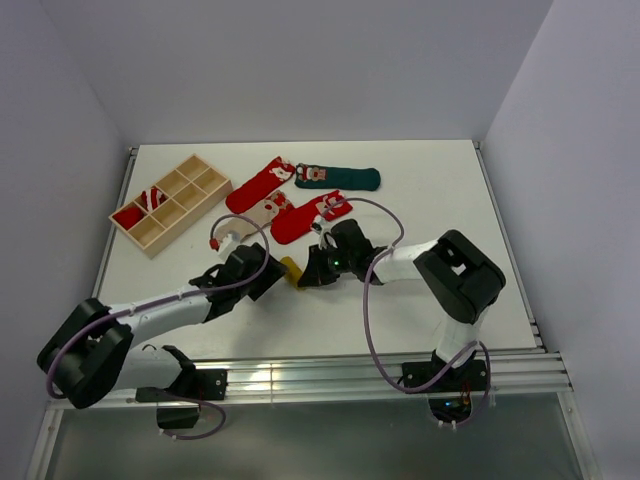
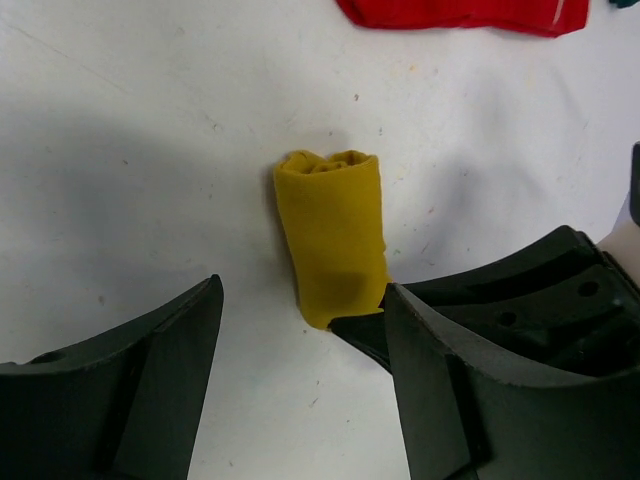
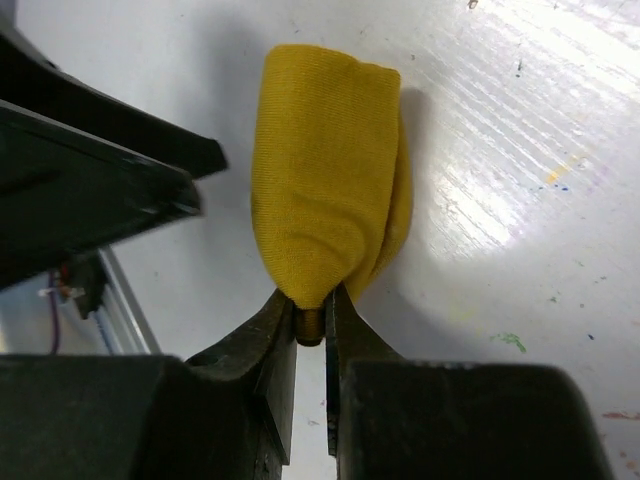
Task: Roll the socks
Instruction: Roll the sock at the center of the board, then pick up the sock at the center of the board.
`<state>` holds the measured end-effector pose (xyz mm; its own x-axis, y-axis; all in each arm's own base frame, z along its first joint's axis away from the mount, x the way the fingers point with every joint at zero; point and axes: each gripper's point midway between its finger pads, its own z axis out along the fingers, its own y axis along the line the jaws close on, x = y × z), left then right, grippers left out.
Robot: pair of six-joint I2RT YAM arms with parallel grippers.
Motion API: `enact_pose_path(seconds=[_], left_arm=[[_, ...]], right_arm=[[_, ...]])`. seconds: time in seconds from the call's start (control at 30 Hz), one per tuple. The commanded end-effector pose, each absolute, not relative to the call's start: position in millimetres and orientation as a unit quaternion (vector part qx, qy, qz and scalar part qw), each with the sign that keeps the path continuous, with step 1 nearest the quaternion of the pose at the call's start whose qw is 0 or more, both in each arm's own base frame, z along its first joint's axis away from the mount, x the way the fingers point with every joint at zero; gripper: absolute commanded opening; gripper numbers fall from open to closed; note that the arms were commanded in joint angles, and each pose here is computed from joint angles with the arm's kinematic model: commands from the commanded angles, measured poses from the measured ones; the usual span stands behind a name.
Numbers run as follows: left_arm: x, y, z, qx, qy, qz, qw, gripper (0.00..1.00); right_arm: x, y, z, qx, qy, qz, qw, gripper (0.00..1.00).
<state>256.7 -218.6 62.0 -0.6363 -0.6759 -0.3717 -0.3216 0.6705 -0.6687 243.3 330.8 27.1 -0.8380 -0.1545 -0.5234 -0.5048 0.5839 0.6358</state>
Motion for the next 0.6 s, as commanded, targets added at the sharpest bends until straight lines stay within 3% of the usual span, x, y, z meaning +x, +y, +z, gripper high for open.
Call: enact_pose_path(seconds=[0.0, 0.57], left_arm=[[263, -239, 65, -0.316, 0.84, -0.328, 0.294, 0.7], [261, -236, 16, -0.337, 0.874, -0.238, 0.257, 0.64]], right_arm=[[218, 322, -1, -0.155, 0.89, 0.412, 0.122, 0.0], [219, 321, -15, -0.073, 0.893, 0.441, 0.059, 0.0]])
